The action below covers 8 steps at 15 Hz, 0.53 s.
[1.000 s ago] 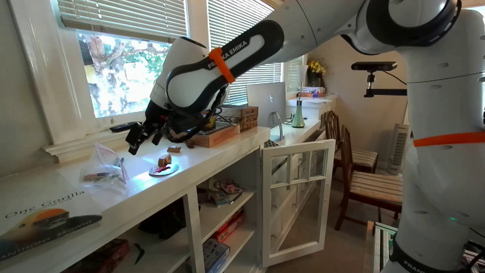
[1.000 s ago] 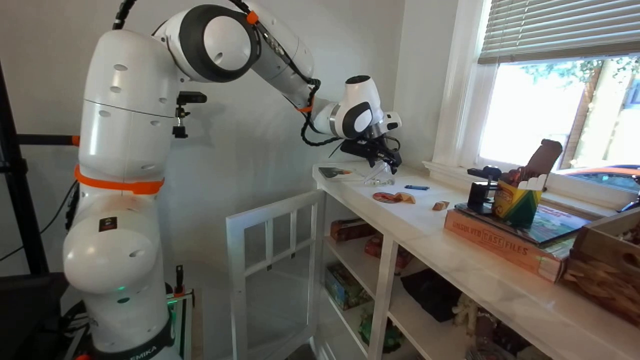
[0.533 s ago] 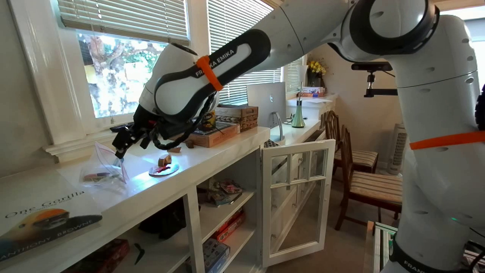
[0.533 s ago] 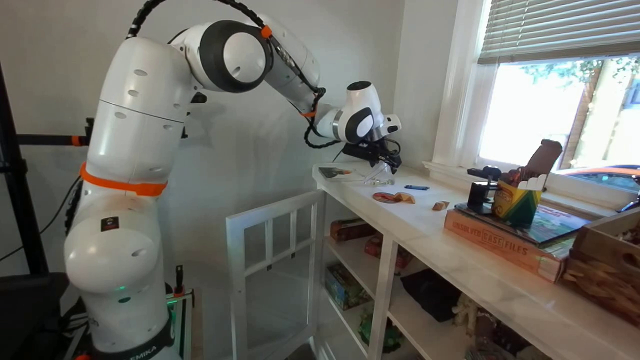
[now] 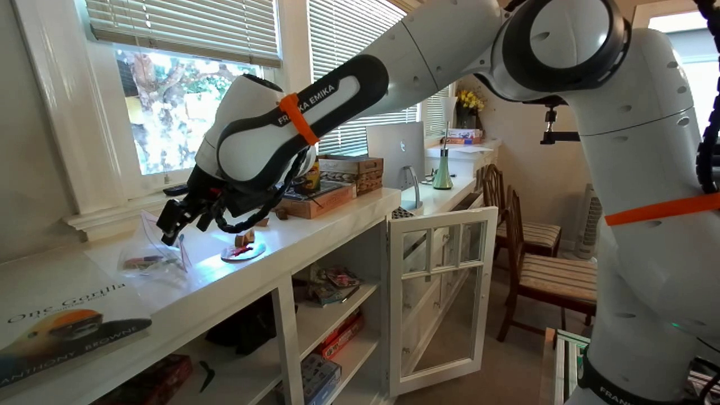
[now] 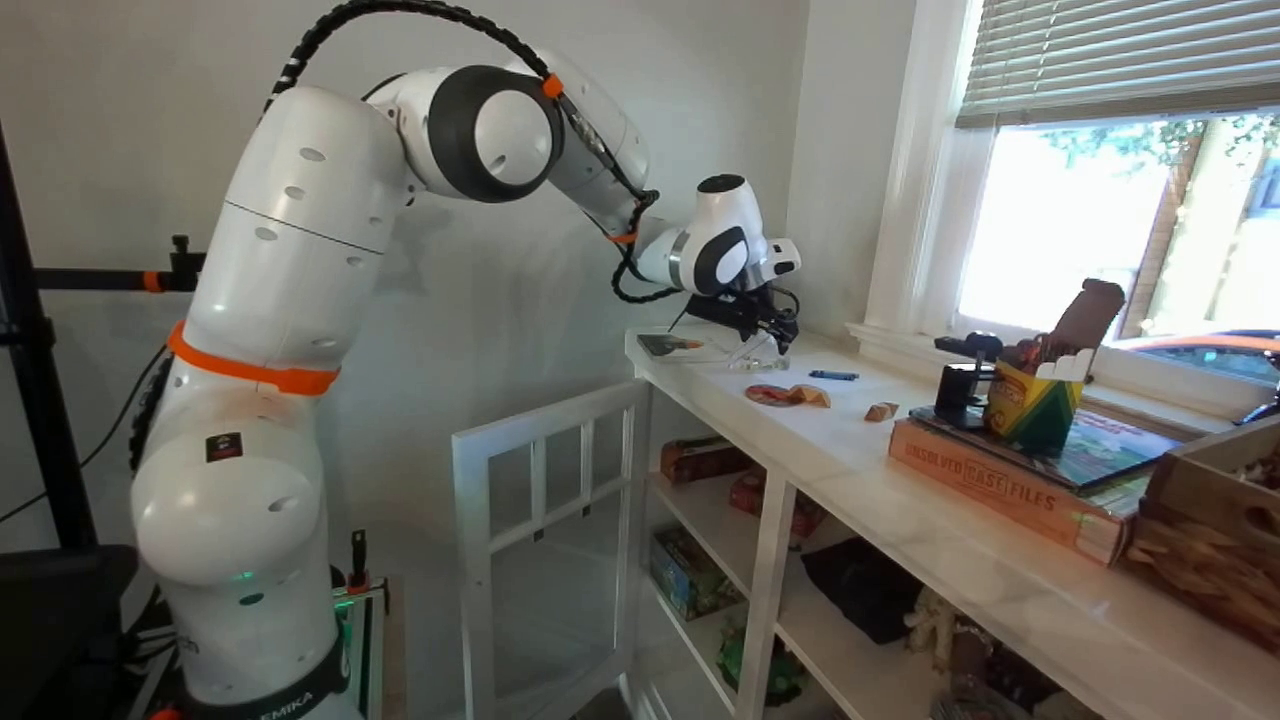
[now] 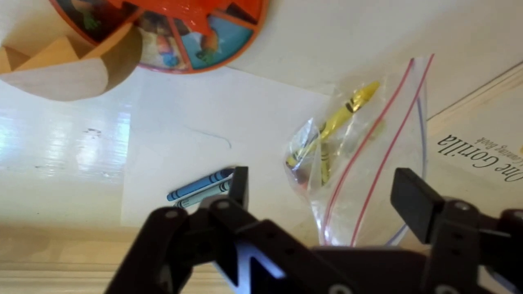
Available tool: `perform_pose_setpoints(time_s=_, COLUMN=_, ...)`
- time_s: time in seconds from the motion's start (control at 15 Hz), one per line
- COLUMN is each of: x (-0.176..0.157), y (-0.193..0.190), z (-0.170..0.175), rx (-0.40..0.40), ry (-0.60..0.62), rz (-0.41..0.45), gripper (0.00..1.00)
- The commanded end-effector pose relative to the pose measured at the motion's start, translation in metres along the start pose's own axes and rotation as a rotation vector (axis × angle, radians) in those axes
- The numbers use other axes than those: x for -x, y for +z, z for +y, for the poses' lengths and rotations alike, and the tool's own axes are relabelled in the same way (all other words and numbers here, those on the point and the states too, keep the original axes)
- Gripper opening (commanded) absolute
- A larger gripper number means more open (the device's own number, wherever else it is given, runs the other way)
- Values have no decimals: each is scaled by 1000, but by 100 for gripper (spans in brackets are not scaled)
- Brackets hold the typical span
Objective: Pick up the plastic from the counter and put it in the cabinet
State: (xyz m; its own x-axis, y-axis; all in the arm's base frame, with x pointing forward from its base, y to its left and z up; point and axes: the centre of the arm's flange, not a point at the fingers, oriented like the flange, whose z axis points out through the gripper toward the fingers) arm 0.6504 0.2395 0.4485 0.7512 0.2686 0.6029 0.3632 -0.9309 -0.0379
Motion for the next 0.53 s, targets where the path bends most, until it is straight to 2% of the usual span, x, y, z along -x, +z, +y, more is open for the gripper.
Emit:
perform_pose_setpoints(time_s=0.0, x=-5, y=13, z=-5, rx=-5, ry=6, rz=0, gripper=58)
perform_pose_setpoints(time_s=0.27, x=-8, y=18, z=-1, rx=-7, ry=11, rz=-8, gripper=28)
perform_pose_setpoints(time_s=0.47, x=-11, y=20, z=0, rx=-31, ry=31, rz=-55, gripper=4)
